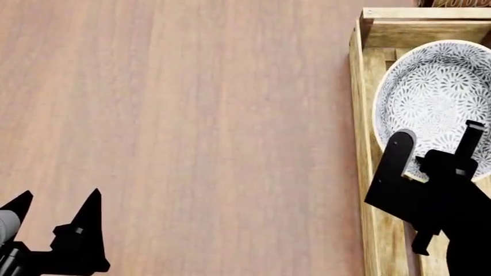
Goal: Pick up the bowl on the left and put it in the tray.
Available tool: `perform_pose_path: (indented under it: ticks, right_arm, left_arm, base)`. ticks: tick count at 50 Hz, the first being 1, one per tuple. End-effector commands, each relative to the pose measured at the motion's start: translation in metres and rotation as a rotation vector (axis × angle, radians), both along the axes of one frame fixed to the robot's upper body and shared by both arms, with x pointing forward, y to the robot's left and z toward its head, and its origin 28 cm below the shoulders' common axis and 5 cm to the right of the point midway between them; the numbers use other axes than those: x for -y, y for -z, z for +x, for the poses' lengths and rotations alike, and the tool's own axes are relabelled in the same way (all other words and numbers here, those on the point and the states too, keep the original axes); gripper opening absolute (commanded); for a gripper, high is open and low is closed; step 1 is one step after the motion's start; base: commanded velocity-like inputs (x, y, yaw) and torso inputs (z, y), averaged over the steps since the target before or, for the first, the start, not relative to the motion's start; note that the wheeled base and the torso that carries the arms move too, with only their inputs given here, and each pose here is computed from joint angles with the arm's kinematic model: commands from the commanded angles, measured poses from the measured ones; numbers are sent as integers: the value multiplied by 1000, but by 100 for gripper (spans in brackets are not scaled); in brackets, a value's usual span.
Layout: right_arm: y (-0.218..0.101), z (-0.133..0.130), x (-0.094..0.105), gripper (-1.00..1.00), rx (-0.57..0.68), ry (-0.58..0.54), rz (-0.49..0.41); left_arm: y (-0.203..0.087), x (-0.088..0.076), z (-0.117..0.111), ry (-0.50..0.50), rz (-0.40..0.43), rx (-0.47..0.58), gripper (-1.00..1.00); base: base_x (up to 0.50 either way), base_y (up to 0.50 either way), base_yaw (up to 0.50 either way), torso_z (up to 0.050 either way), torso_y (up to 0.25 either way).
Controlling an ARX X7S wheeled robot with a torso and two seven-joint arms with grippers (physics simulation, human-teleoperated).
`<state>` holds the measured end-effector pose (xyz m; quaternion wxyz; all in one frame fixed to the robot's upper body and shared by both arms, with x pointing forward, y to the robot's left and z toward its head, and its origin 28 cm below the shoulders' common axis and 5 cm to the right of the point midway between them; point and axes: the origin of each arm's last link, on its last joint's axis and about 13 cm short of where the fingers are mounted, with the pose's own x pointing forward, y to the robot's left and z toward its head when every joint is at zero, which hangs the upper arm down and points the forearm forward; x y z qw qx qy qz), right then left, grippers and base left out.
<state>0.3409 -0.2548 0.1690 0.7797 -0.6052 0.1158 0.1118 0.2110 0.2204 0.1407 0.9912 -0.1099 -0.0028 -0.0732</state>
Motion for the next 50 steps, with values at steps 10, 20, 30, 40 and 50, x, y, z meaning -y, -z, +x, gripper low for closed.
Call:
perform_pose_path:
  ticks: [10, 20, 30, 40, 50]
  right_arm:
    - [12, -1, 2, 100, -42, 16, -17]
    - [8, -3, 0, 100, -44, 3, -13]
    - [-9, -13, -2, 100, -22, -28, 1]
    - [-51, -34, -11, 100, 19, -97, 4]
    - [-83, -56, -15, 100, 80, -153, -5]
  left_arm:
    - [0, 0, 0, -1, 1, 1, 100]
    - [0, 0, -1, 0, 1, 1, 100]
    - [-2, 0, -1, -2, 2, 3, 100]
    - [-4, 0, -1, -3, 4, 11, 100]
    - [-4, -1, -2, -6, 2, 16, 100]
  base:
    - [0, 0, 0, 0, -4]
    - [1, 0, 0, 0, -3]
    - [0, 0, 0, 0, -1]
    - [0, 0, 0, 0, 0]
    - [0, 0, 0, 0, 0]
